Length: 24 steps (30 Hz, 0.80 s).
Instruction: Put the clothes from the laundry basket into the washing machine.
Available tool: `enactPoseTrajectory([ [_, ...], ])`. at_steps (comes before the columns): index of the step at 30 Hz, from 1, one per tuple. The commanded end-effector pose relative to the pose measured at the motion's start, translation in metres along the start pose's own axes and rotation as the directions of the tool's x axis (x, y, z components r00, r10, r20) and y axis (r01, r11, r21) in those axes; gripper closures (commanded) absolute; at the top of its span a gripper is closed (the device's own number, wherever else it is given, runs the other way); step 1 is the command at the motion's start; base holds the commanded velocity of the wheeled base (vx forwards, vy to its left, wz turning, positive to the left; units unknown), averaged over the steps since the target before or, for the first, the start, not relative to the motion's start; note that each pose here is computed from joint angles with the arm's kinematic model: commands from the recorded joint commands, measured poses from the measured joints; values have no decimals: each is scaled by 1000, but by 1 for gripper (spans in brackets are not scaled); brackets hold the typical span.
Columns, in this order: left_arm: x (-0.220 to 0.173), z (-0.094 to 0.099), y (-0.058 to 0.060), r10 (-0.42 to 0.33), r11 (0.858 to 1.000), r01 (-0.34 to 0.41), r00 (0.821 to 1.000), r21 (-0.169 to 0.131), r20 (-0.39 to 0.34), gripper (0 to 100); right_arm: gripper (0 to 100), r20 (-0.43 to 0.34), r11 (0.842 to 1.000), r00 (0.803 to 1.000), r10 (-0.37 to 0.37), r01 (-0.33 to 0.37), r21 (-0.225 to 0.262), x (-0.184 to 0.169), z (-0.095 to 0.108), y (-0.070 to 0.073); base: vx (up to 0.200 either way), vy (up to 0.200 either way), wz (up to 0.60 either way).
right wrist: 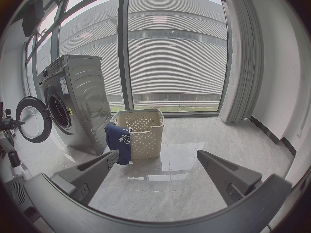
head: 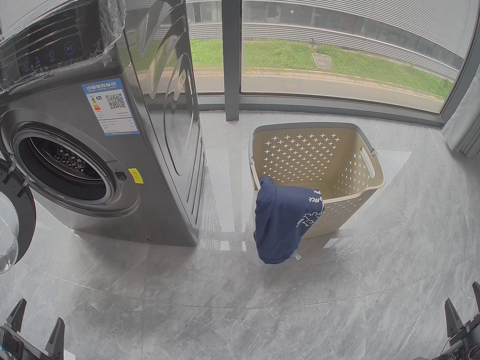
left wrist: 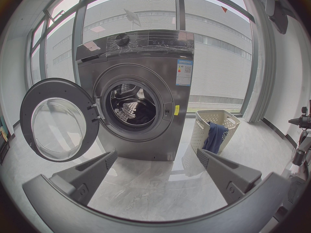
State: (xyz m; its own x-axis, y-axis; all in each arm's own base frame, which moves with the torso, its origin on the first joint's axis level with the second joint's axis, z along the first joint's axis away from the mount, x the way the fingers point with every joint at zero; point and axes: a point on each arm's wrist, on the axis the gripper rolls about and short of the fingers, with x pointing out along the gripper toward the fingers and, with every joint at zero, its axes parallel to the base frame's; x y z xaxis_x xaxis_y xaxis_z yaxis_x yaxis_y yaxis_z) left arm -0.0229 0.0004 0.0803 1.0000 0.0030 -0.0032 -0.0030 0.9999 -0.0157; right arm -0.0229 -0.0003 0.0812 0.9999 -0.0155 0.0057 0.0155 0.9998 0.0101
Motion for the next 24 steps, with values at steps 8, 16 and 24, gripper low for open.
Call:
enactPoseTrajectory([
  [8, 0, -4, 0, 2, 1000, -2, 1000, -3, -3, 0, 0, -6, 1000, 1000, 0, 0, 7, 0, -5, 0, 100, 0, 0],
  [16, 0, -4, 0, 2, 1000, -2, 1000, -3, -3, 0, 0, 10, 1000, 1000, 0, 0, 10, 0, -4, 0, 0, -150, 0],
  [24, 0, -4, 0, 2, 1000, -2, 1000, 0, -3, 0, 0, 44, 998, 997, 59, -59, 2, 2, 49, 2, 0, 0, 0],
])
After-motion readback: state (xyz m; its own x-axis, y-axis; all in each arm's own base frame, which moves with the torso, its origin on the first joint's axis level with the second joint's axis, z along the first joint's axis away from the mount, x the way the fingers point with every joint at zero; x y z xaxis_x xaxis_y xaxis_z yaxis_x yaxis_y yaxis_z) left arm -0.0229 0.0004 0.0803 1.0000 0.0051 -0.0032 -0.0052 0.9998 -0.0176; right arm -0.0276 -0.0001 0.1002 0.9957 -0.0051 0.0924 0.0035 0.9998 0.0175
